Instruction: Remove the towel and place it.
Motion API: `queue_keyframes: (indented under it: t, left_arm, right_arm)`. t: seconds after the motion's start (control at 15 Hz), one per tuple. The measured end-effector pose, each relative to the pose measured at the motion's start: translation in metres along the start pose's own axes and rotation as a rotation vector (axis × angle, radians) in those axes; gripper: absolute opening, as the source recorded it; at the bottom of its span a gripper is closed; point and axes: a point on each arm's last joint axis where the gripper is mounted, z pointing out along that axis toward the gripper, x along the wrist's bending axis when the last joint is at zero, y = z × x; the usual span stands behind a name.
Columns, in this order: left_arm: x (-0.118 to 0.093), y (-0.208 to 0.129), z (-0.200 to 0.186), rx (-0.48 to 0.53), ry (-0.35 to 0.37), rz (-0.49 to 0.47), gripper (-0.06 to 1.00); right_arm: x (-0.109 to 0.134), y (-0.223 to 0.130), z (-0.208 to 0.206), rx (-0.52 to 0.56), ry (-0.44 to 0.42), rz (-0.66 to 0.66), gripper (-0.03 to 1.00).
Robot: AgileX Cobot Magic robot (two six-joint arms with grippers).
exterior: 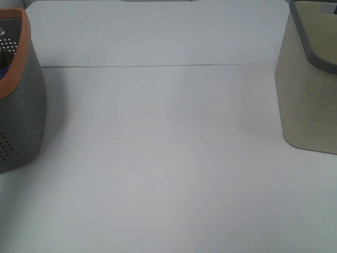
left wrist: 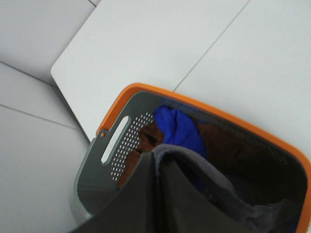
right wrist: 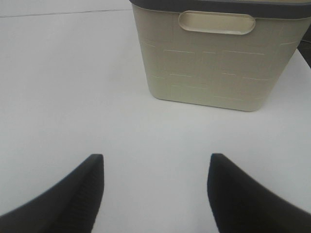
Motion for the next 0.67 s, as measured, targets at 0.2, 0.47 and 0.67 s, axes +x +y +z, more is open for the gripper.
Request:
queue_keyframes:
  t: [0.2,0.47,0.67]
  left_arm:
    - [0.003,0.02,-0.018,-0.137,0.01,-0.012,0.0]
    - [0.01,0.06,-0.022,-0.346,0.013,0.038,0.0]
    - [-0.005,0.096,0.0,-0.437,-0.065,0.128,0.0]
  right_arm:
    - [0.0,0.0,0.0,0.0,0.0,0.001,0.63]
    - [0.013,0.008,0.003,-0.003,0.142,0.009,0.63]
    - [0.022,0.026,0.014,-0.026,0.257,-0.015,0.63]
